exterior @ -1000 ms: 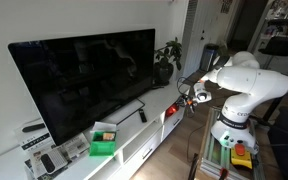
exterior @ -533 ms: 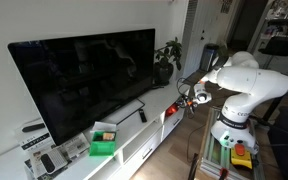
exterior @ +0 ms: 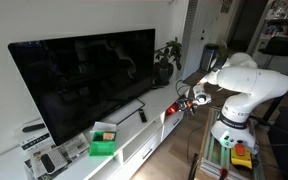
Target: Put the red hat in the shelf on the bottom right
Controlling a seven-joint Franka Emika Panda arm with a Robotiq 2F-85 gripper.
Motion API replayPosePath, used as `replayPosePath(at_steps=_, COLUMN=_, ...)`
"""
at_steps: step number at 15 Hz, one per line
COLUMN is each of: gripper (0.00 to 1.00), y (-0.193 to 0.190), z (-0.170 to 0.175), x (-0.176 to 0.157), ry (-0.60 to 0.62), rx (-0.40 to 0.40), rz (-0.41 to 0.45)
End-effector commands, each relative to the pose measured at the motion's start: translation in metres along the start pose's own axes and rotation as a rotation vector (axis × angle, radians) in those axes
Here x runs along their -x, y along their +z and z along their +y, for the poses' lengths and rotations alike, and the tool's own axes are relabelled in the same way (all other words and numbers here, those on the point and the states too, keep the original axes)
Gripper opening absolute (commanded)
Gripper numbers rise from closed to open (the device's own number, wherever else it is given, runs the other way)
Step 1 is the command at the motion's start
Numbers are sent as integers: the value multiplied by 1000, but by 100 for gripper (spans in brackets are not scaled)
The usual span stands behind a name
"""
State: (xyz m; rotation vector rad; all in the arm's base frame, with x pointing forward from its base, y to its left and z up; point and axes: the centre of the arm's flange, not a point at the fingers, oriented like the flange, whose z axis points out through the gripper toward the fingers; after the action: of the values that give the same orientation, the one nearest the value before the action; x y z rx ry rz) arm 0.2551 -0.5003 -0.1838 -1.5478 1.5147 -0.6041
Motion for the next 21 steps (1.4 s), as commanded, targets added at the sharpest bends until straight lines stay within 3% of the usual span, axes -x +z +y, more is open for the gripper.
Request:
replayPosePath(at_steps=1, gripper=100, y=16, z=-37, x=-24, ry=-53, rx=-86, rz=4)
replayPosePath(at_steps=12, gripper=100, y=-7, z=-47, x=-25, ry=-206, rx=-4, rz=-86)
replayPosePath(at_steps=17, gripper=100, y=-36, z=-67, x=-29, ry=-312, rx=-36, rz=-162)
replayPosePath(at_steps=21, gripper=100, y=-37, z=-64, x=-32, ry=-305, rx=82, rz=-232)
